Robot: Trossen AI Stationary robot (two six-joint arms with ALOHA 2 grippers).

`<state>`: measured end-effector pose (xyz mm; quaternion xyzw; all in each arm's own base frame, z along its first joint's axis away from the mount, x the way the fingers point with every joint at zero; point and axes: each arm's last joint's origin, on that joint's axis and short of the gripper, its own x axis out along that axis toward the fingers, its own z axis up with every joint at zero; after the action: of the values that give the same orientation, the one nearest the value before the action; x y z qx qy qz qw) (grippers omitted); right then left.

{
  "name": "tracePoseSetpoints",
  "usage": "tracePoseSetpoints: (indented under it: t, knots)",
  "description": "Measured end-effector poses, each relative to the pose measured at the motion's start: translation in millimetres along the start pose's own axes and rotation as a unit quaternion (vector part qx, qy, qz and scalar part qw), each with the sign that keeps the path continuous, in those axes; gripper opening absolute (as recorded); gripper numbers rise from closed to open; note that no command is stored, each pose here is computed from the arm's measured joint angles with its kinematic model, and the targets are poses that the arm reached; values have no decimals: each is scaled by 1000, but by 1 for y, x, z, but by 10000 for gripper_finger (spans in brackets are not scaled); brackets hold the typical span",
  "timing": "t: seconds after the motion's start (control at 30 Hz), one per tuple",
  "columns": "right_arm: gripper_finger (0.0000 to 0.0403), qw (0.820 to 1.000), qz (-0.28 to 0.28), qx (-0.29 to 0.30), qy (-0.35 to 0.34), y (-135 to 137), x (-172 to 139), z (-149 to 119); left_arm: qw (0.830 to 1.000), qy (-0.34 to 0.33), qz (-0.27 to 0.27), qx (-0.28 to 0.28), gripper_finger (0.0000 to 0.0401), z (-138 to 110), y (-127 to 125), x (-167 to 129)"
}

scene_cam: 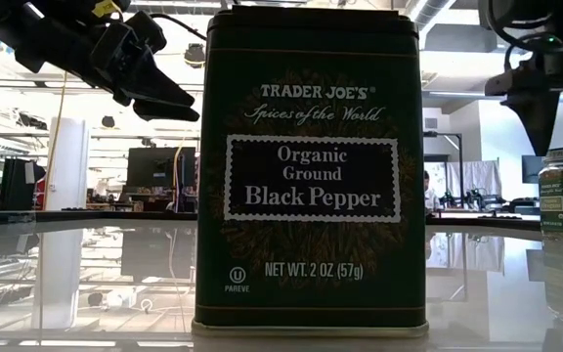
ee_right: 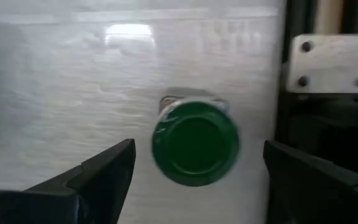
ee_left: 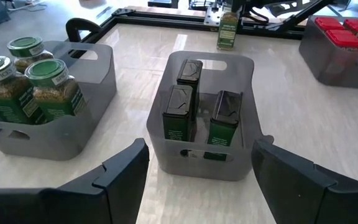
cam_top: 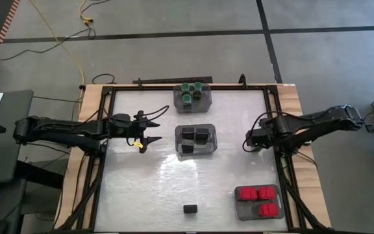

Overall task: Sort spices by type
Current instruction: Put the green seasoning bottle into the top black bin

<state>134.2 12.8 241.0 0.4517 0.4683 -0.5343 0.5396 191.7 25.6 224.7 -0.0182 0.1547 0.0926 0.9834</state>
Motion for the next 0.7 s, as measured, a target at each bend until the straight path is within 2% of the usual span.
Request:
tracePoseSetpoints:
  t: [0.33, 0.7]
  knots:
    - [379, 1000, -1, 4, -1, -1, 23, -5, 1000, 0, 0, 0, 271, 0, 0, 0]
    - [379, 1000, -1, 6, -2, -1, 24, -4, 1000, 0, 0, 8, 271, 0, 0, 0]
